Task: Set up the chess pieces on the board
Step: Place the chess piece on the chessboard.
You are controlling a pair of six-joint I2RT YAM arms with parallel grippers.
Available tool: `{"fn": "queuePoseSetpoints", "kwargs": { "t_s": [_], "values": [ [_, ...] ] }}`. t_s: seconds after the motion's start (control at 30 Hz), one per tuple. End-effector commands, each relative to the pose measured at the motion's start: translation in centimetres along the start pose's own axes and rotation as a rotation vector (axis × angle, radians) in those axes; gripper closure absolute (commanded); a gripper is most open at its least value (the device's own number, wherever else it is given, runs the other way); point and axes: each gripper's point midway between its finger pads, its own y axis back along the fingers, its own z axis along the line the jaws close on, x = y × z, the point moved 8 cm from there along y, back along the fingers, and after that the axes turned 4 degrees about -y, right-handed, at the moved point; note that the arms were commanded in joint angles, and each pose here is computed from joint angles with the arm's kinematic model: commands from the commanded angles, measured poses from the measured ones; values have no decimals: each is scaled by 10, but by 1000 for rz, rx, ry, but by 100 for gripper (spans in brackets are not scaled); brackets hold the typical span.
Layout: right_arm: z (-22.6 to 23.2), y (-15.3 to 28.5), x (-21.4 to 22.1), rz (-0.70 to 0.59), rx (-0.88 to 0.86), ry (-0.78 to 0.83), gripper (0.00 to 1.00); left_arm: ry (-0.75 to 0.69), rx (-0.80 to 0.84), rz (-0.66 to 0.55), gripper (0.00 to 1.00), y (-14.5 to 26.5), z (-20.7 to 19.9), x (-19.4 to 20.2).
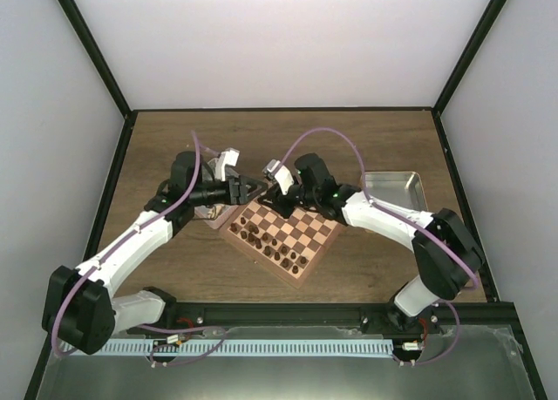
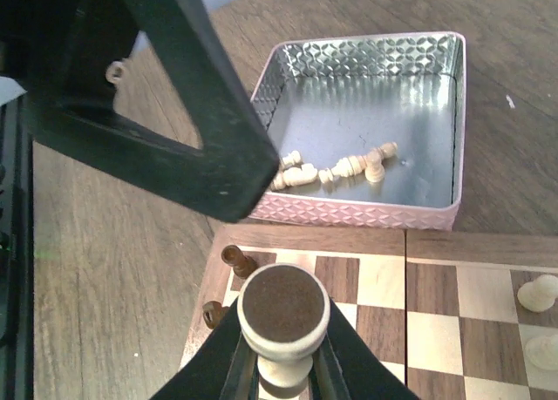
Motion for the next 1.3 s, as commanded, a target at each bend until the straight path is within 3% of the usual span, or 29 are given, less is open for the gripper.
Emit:
{"fn": "queuePoseSetpoints", "kwargs": {
  "t_s": [0.0,0.13,0.37,0.67,0.83,1.1,1.27],
  "values": [
    [2,-1,-17,-22,35,35,88,-31,54,29,34,-1,-6,-1],
    [5,2,-22,-41,27,44,88,1,-55,78,40,-5,10,4],
    [11,6,-19,-63,-4,59,88,21,-67,62,58,-9,12,-1],
    [19,5,-20,-61,16,112,88,56,-106,131,59,-17,25,7],
    [16,10,-25,-83,70,104,88,40,-133,180,64,-14,29,17],
    [27,32,-29,-147,66,108,89,42,-209,177,74,-8,36,22],
    [30,37,-25,-139,50,115,89,45,-154,144,73,-7,27,13]
  ]
}}
